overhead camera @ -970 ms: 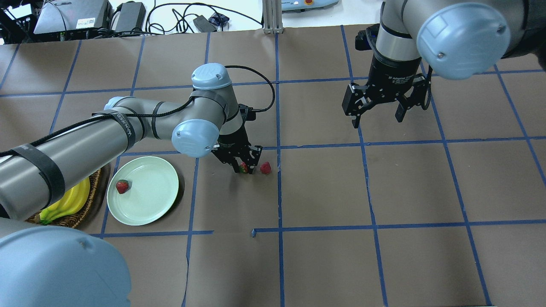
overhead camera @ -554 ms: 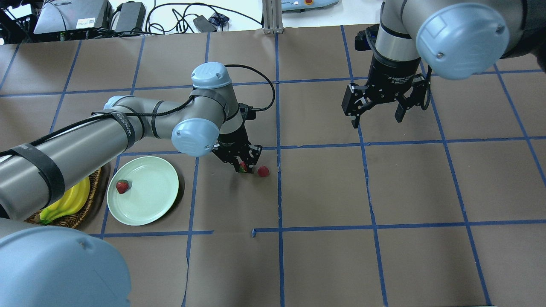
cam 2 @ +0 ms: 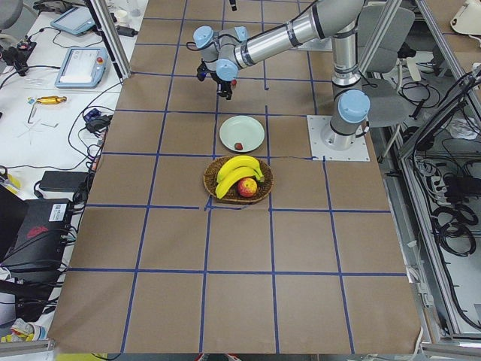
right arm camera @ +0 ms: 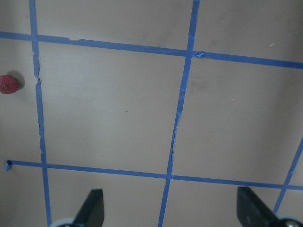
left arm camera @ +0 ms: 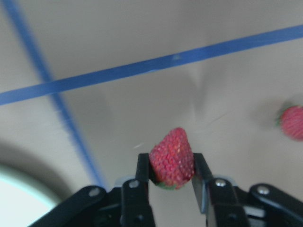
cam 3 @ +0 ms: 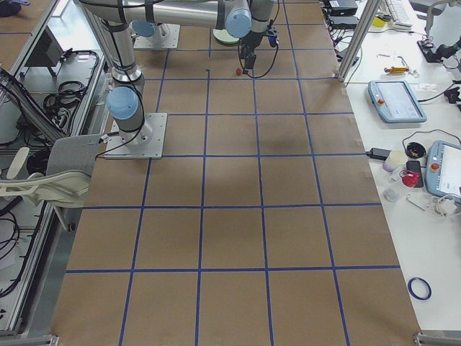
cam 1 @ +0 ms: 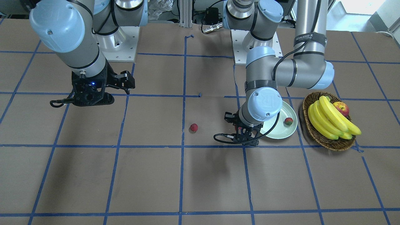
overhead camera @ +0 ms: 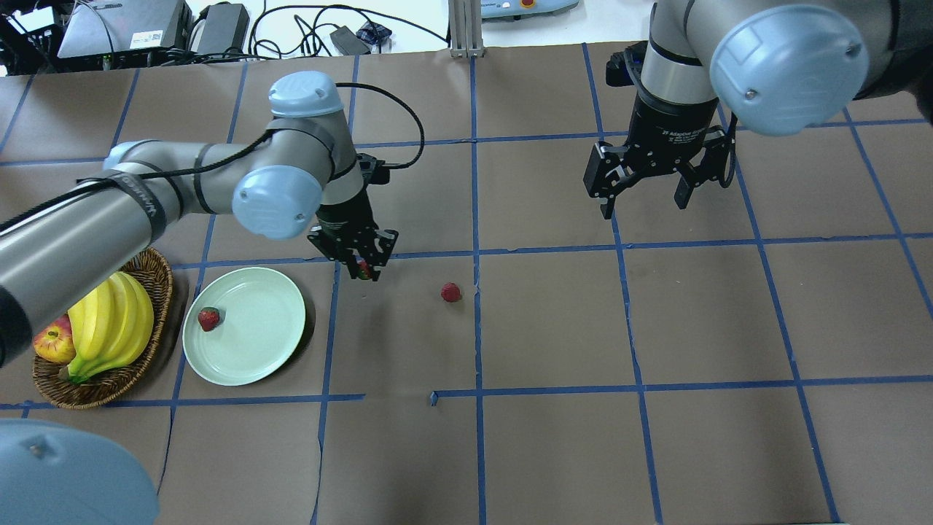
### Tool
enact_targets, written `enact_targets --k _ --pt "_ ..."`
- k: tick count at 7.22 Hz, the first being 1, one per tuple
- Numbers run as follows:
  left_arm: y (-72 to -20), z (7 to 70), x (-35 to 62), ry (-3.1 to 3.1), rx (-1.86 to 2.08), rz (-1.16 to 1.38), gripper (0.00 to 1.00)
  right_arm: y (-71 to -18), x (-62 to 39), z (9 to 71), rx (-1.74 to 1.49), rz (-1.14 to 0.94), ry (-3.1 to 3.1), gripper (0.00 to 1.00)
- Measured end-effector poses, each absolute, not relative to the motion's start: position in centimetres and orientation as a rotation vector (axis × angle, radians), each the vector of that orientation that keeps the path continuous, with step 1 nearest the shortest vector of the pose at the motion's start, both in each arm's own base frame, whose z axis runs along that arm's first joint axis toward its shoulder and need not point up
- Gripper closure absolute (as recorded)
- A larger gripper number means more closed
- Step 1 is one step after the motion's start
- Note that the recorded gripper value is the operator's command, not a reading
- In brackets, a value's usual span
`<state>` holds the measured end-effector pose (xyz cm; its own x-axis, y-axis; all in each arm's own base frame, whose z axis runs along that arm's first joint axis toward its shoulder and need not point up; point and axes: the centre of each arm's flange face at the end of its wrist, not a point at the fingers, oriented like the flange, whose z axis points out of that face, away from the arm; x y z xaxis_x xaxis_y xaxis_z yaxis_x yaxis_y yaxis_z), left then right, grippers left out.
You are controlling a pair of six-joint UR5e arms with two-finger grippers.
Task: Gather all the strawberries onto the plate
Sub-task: 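Carry the strawberry onto the plate and release it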
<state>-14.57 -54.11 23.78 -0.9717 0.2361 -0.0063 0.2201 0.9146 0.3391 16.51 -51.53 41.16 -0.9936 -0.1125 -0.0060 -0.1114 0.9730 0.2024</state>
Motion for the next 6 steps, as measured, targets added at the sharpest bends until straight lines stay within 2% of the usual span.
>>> enact_targets --k 2,3,4,6 --pt "-53.8 24.1 -7.2 2.912 0.456 0.646 1.00 -51.6 16.5 41.1 0.176 -0.315 -3.116 0.00" --pt "-53.3 23.2 -4.2 2.884 0.481 0.707 0.79 -51.6 16.5 41.1 0.176 -0.314 -3.116 0.00" --pt "-52.9 22.0 -2.5 2.869 0.491 0.756 0.23 -51.6 16.5 41.1 0.176 -0.314 -3.116 0.00" --pt "-52.8 21.2 -1.6 2.868 0.484 0.773 0.09 -51.6 16.5 41.1 0.176 -0.315 -3.116 0.00"
